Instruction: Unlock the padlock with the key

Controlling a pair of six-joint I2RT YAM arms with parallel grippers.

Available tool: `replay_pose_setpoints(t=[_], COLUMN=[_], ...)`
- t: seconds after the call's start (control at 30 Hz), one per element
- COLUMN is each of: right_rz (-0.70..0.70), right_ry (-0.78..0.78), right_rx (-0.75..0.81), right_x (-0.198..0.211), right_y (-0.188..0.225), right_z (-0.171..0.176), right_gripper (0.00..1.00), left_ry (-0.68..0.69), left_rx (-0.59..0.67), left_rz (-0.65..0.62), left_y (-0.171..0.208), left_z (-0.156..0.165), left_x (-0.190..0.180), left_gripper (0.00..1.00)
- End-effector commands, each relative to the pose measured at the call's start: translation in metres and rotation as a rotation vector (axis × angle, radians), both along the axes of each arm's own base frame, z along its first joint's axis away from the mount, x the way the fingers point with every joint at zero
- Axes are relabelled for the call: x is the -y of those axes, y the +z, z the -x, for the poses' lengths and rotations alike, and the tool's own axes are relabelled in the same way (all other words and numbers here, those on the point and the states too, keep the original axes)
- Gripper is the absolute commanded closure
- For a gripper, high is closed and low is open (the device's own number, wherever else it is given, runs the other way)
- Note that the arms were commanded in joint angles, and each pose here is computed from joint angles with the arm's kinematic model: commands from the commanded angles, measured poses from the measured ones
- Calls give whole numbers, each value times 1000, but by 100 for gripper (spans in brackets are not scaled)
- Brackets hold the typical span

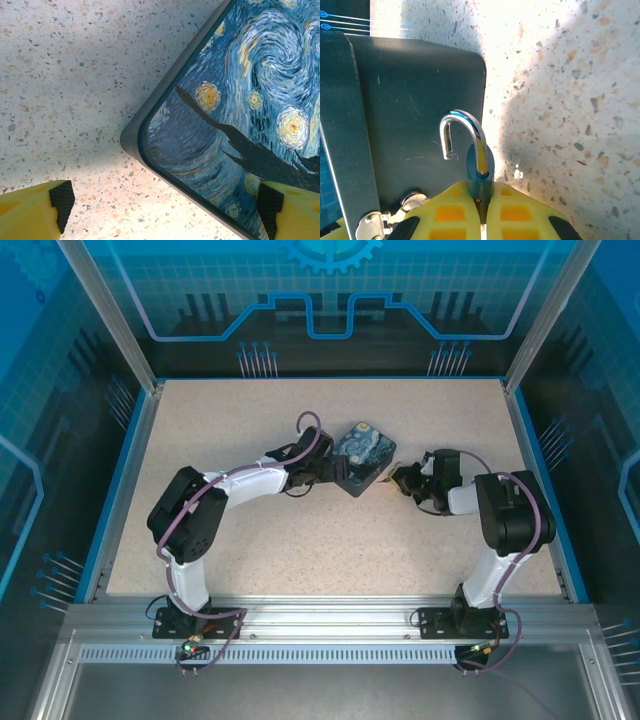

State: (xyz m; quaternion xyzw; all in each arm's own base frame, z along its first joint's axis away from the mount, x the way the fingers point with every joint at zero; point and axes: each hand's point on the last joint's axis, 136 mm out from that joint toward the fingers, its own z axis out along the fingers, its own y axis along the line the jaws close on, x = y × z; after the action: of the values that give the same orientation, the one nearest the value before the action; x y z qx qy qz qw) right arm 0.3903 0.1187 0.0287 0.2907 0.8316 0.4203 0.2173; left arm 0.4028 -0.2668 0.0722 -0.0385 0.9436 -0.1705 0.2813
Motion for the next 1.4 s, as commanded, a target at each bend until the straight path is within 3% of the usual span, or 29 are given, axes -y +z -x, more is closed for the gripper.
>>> replay_pose_setpoints(t=[0.0, 0.37, 0.57, 0.7, 0.77, 0.9, 1.13, 1.37], right_rz=[19, 145, 155, 151, 143, 177, 340, 583], right_ry=[16, 15, -9, -33, -52, -84, -115, -230], right_rx=[26, -134, -177, -207, -214, -181, -40, -43], right_x=[3, 25, 38, 50, 56, 64, 87, 132], right_y=[14, -2, -5, -6, -2, 20, 85, 105], right_z=[3, 65, 86, 100, 106, 117, 116, 102], right_gripper=[100, 100, 83, 59, 36, 1, 0, 0], left_ry=[-4, -39, -39, -30, -22, 10, 141, 287], left_rx=[-183, -132, -83, -42, -17, 51, 199, 402], left_rz=[-158, -101, -66, -45, -29, 17, -2, -130], left_y=[-55, -16, 19, 46, 60, 92, 137, 157], left_z=[35, 29, 29, 32, 34, 41, 47, 53], left_x=[-28, -17, -17, -23, -28, -44, -98, -162], left_gripper=[5, 1, 1, 1, 1, 1, 1, 1])
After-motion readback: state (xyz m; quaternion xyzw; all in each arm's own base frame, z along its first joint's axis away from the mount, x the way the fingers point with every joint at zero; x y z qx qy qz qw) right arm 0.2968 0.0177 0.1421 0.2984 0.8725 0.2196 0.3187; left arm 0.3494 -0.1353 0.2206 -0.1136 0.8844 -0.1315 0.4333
